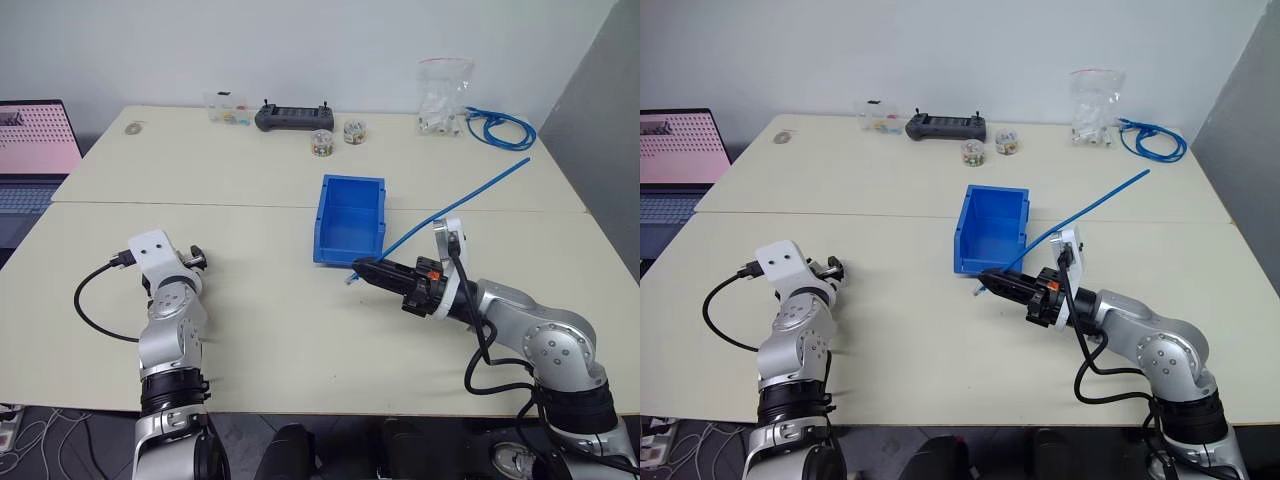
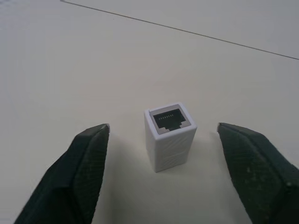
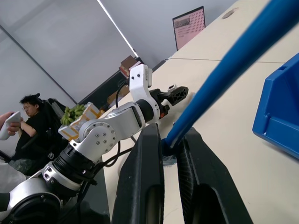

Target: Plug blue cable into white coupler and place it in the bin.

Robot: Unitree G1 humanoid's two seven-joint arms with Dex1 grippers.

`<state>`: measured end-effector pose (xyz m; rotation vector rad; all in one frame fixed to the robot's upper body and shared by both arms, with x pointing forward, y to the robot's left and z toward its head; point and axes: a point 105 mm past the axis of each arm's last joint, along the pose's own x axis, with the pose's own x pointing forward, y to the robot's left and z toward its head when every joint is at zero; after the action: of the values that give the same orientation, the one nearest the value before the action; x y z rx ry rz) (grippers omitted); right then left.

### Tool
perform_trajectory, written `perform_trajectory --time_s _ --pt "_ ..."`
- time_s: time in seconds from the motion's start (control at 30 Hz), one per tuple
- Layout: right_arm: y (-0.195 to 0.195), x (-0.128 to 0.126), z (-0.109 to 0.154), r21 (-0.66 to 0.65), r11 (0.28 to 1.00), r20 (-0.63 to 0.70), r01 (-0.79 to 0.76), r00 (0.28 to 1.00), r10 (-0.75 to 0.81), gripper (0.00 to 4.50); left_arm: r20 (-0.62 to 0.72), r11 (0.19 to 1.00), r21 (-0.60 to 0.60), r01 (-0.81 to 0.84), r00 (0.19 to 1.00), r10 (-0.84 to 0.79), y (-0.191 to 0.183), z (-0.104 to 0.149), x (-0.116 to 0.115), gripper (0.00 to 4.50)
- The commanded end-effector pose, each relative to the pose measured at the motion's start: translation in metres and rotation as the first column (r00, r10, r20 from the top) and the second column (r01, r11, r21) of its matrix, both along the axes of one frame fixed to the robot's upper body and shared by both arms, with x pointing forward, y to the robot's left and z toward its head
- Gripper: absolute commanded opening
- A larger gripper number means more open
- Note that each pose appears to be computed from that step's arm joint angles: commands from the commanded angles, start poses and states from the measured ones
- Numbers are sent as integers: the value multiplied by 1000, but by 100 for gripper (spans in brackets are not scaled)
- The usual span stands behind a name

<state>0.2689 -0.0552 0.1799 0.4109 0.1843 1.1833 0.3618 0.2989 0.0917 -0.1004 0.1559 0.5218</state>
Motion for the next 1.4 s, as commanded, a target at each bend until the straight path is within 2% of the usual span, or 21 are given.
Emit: perform_trajectory --time_s 0.03,0.33,0.4,0.5,0.57,0.63,0.7,0.8,0.87,0.97,1.0,1.1,1.17,1.23,1.4 --pt "0 -3 12 15 1000 52 -8 999 7 11 36 999 35 -10 999 8 4 12 2 303" --pt "0 -3 13 12 1000 52 -6 999 5 11 25 999 41 -16 1000 14 7 12 3 106" --pt "0 -2 13 12 1000 53 -4 999 4 11 22 999 41 -12 1000 11 7 11 3 86" --pt "-1 -2 13 12 1000 55 3 998 -3 11 34 998 28 49 998 -50 3 11 2 83" --pt "-3 -2 13 13 1000 56 13 998 -14 11 45 977 68 200 978 -203 -12 16 2 83" --pt "-8 -4 11 -3 1000 60 31 998 -31 11 36 869 99 484 871 -489 -52 19 -5 83" --pt "-11 -6 7 -24 999 66 41 997 -39 11 4 745 93 661 748 -664 -82 17 -15 82" --pt "-17 -14 -2 -82 995 75 53 996 -47 11 -86 383 85 920 390 -917 -134 17 -48 82" --pt "-19 -16 -4 -99 993 79 57 996 -49 11 -133 251 90 964 262 -956 -146 18 -59 82" --pt "-23 -22 -14 -168 983 104 70 993 -53 11 -265 -78 91 993 -52 -963 -169 19 -80 82" --pt "-24 -23 -17 -185 980 110 73 992 -53 11 -306 -164 82 983 -132 -943 -174 18 -86 82" --pt "-25 -26 -23 -225 971 134 75 990 -46 11 -400 -328 52 943 -282 -872 -180 9 -95 82" --pt "-25 -28 -29 -268 961 160 70 987 -27 11 -438 -399 48 916 -340 -832 -186 4 -93 82" --pt "-25 -29 -33 -297 953 179 62 984 -8 11 -469 -423 76 903 -342 -814 -190 -1 -83 82" --pt "-21 -32 -42 -327 944 211 39 977 33 11 -517 -479 54 876 -386 -764 -195 -19 -74 82"
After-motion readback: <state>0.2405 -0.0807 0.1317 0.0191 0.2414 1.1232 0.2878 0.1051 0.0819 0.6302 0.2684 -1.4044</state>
